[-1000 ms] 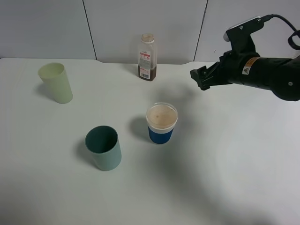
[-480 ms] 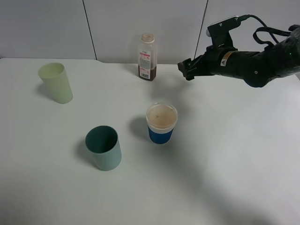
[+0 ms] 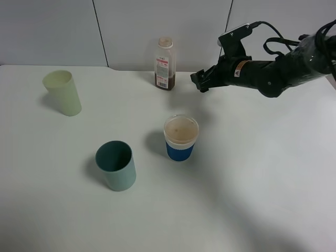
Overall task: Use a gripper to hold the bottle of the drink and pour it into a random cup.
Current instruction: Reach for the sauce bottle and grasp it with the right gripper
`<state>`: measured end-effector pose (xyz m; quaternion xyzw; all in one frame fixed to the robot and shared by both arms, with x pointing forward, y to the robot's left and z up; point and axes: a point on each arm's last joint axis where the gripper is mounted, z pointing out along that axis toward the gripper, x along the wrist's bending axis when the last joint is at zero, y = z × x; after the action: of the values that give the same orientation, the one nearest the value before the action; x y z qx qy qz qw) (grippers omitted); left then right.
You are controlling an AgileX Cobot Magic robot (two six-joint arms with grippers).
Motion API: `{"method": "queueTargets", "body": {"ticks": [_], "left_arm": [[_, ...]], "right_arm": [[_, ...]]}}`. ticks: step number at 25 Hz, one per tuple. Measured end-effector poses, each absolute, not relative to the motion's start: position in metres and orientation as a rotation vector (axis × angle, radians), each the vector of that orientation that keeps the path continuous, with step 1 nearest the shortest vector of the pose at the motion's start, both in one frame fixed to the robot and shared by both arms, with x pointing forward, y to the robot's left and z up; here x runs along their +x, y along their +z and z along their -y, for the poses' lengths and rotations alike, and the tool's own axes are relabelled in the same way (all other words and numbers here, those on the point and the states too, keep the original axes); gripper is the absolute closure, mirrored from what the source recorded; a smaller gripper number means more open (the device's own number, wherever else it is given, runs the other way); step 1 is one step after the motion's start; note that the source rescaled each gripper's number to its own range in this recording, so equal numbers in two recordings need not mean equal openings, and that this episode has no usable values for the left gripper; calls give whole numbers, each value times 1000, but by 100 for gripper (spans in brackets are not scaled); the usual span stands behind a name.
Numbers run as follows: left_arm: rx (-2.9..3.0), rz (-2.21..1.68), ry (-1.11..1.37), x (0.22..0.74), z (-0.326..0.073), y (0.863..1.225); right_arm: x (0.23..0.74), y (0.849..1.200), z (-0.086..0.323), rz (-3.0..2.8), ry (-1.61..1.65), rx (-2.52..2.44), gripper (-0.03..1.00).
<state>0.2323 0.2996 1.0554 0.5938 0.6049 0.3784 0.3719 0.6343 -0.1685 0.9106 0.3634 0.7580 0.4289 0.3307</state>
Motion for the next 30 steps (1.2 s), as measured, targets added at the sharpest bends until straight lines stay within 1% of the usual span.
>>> {"method": "queueTargets", "body": {"ticks": [8,17,21,30], "left_arm": [[1522,-1551,970,232,-300,1055],[1522,-1551,970,232,-300,1055],[1522,-1551,970,232,-300,1055],[1522,-1551,970,232,-300,1055]], "right_arm": [[654,899,151,-2000,1247,812,-3],[678,886,138,-1937,1409,787,-3],[686,876,131,-1964,1444,748,-3],[706,867,117,-2001,1531,704,-3]]}}
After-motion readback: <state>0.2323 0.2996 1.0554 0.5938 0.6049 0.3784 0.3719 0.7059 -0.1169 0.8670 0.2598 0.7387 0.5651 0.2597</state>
